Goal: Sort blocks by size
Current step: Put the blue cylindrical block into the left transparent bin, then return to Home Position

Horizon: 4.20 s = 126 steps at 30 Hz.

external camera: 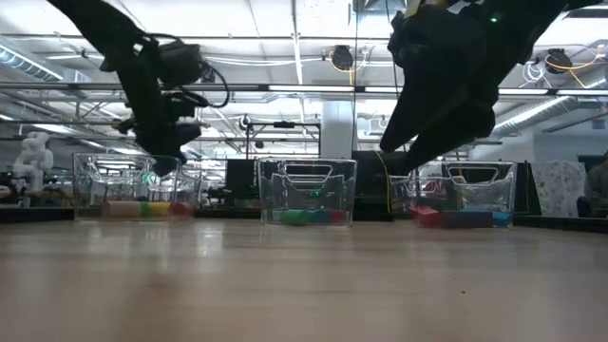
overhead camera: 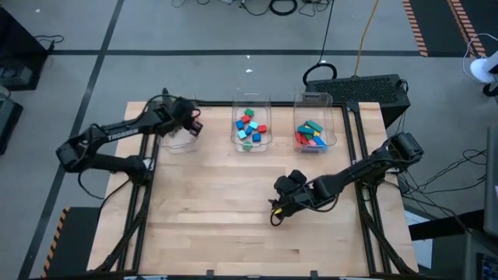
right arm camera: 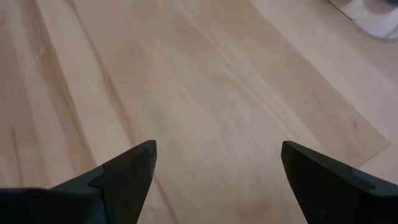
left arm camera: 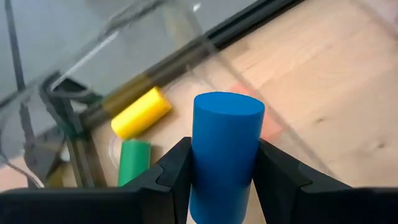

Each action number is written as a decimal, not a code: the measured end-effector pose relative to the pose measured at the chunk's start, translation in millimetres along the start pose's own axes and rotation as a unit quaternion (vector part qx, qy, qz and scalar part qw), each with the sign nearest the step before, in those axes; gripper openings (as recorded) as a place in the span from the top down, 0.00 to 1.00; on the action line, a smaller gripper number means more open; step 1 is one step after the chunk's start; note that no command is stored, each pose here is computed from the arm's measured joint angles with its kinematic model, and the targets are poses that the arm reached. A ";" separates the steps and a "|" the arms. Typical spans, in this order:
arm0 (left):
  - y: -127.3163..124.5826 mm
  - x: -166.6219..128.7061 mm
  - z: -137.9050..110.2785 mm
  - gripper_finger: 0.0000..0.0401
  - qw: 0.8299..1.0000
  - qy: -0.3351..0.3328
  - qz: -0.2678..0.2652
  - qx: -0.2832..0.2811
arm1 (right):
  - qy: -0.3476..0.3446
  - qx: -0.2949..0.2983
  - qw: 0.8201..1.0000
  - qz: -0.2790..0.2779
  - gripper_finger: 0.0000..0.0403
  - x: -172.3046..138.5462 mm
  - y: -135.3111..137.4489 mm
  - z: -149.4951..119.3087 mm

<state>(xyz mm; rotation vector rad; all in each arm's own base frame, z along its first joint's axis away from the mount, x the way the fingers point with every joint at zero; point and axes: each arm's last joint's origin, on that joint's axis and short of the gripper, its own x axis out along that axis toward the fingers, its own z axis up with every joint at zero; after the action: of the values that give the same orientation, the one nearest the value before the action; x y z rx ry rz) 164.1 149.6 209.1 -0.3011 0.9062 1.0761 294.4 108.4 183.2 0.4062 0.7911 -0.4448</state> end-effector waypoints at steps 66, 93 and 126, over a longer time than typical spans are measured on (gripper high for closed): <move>-30.4 -108.9 10.0 0.70 0.813 -0.378 -0.435 0.089 | -0.152 -0.134 0.979 -0.022 0.55 -3.8 -18.2 59.1; -13.9 -158.0 -25.7 0.97 0.775 -0.447 -0.412 0.172 | -0.294 -0.241 0.920 0.096 1.00 -136.8 -88.0 117.3; -22.3 -117.5 -64.3 0.97 0.785 -0.406 -0.426 0.192 | -0.402 -0.150 0.890 0.155 1.00 -165.8 -176.8 -1.7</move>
<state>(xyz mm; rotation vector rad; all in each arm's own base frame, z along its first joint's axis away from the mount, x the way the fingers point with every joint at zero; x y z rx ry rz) 131.9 25.8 254.3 0.1181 0.1130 0.0851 98.0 -0.3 274.6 0.0282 -0.0280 -0.1503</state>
